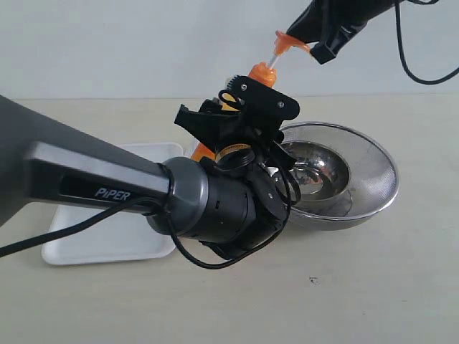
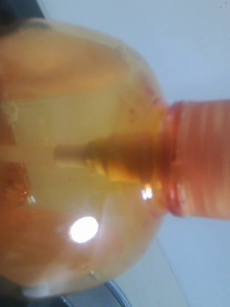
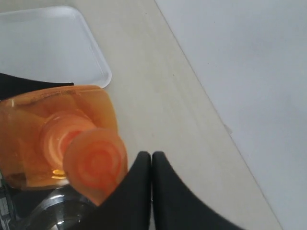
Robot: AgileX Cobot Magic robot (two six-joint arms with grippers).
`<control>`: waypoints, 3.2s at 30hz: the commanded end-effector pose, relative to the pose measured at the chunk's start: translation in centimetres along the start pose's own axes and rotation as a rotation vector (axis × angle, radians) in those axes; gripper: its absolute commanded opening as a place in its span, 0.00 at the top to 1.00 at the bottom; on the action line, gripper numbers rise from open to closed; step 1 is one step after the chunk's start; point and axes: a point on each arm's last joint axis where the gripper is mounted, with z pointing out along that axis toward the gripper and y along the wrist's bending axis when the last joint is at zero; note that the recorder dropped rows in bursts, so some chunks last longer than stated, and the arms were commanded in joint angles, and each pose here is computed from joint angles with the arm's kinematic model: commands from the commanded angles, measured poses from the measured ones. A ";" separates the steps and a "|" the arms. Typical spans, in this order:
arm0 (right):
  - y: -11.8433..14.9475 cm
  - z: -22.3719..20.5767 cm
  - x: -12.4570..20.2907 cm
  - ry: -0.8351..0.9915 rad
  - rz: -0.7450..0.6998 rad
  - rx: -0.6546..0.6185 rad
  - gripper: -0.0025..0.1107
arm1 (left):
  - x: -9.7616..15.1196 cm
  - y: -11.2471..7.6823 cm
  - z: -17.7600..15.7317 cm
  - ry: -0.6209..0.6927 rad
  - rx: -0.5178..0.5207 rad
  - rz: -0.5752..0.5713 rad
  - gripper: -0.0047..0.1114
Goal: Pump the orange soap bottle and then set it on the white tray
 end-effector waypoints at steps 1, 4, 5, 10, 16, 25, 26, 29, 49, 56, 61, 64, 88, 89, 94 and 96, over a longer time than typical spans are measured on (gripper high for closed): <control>0.1 -0.3 0.0 0.008 0.009 -0.010 0.98 | -1.8 0.7 -0.2 -0.082 -0.039 0.006 0.92; 0.2 -0.3 0.0 0.009 0.013 -0.018 0.98 | -1.8 0.7 -0.2 -0.082 -0.039 0.006 0.92; 0.2 -0.3 0.0 0.010 0.013 -0.023 0.98 | -1.8 0.7 -0.2 -0.082 -0.039 0.006 0.92; 0.2 -0.3 0.0 0.012 0.012 -0.025 0.98 | -1.8 0.7 -0.2 -0.082 -0.039 0.006 0.92; -0.9 -0.3 0.0 0.021 -0.018 0.095 0.98 | -1.8 0.7 -0.2 -0.082 -0.039 0.006 0.92; -1.1 -0.9 -0.5 0.007 -0.028 0.125 0.98 | -1.8 0.7 -0.2 -0.084 -0.038 0.007 0.92; -1.1 -1.1 -0.6 0.005 -0.032 0.129 0.98 | -1.8 0.7 -0.2 -0.084 -0.038 0.007 0.92; -0.9 -2.1 -1.2 -0.008 -0.043 0.139 0.98 | -1.8 0.7 -0.2 -0.084 -0.038 0.007 0.92; 0.7 -3.8 -2.3 -0.024 -0.055 0.005 0.98 | -1.8 0.7 -0.2 -0.085 -0.038 0.008 0.92; 0.9 -3.8 -2.6 -0.058 -0.052 -0.017 0.98 | -1.8 0.7 -0.2 -0.085 -0.038 0.008 0.92; 1.0 -3.7 -2.6 -0.059 -0.051 -0.022 0.98 | -1.8 0.7 -0.2 -0.085 -0.038 0.008 0.92; 1.0 -3.7 -2.6 -0.060 -0.050 -0.032 0.98 | -1.8 0.7 -0.2 -0.085 -0.038 0.008 0.92; 1.0 -1.8 -1.4 -0.032 -0.017 -0.097 0.98 | -1.8 0.7 -0.2 -0.085 -0.038 0.008 0.92; 1.1 -1.8 -1.4 -0.031 -0.015 -0.100 0.98 | -1.8 0.7 -0.2 -0.085 -0.038 0.008 0.92; 1.2 -1.8 -1.4 -0.028 -0.009 -0.117 0.98 | -1.8 0.7 -0.2 -0.085 -0.038 0.008 0.92; 1.3 -1.8 -1.3 -0.027 -0.009 -0.126 0.98 | -1.8 0.7 -0.2 -0.085 -0.038 0.008 0.92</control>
